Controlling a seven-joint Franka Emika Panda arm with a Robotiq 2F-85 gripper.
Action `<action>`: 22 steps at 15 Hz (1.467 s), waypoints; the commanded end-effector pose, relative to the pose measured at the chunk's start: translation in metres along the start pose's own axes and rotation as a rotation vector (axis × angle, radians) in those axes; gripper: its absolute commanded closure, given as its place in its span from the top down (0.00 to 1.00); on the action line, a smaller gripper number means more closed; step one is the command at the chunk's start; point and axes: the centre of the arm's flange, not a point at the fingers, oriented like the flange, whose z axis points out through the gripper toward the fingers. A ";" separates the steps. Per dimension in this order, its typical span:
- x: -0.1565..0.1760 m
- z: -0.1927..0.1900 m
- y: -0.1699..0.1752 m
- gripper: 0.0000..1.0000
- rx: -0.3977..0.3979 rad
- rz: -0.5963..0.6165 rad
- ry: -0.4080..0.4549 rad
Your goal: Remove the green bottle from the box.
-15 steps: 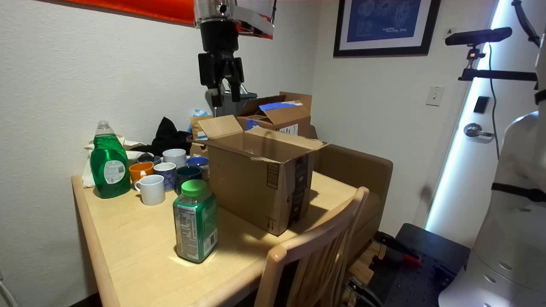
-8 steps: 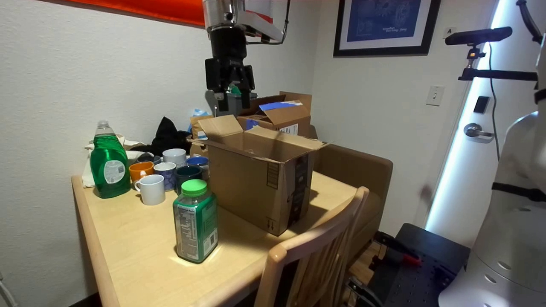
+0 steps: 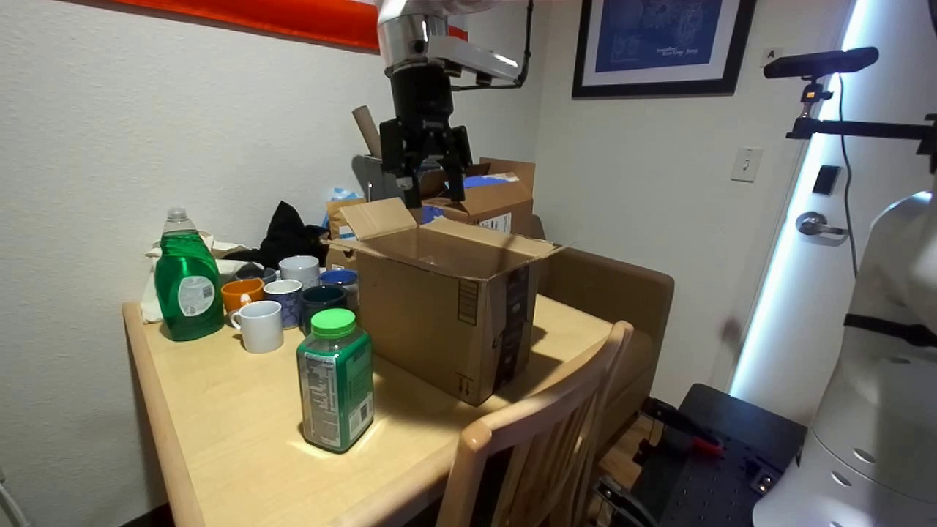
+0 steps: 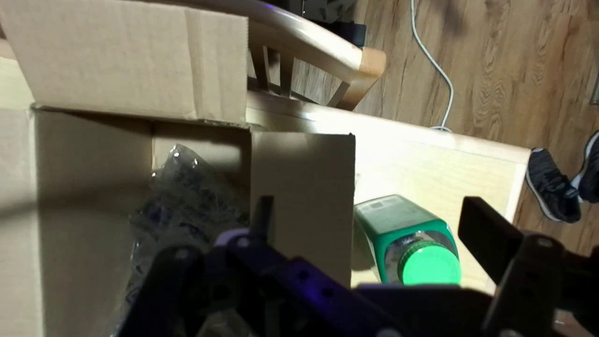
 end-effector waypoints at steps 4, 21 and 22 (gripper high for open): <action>-0.034 0.042 0.009 1.00 0.035 0.053 -0.075; -0.034 0.046 0.021 1.00 0.030 0.119 -0.018; -0.035 0.046 0.024 1.00 0.031 0.134 -0.014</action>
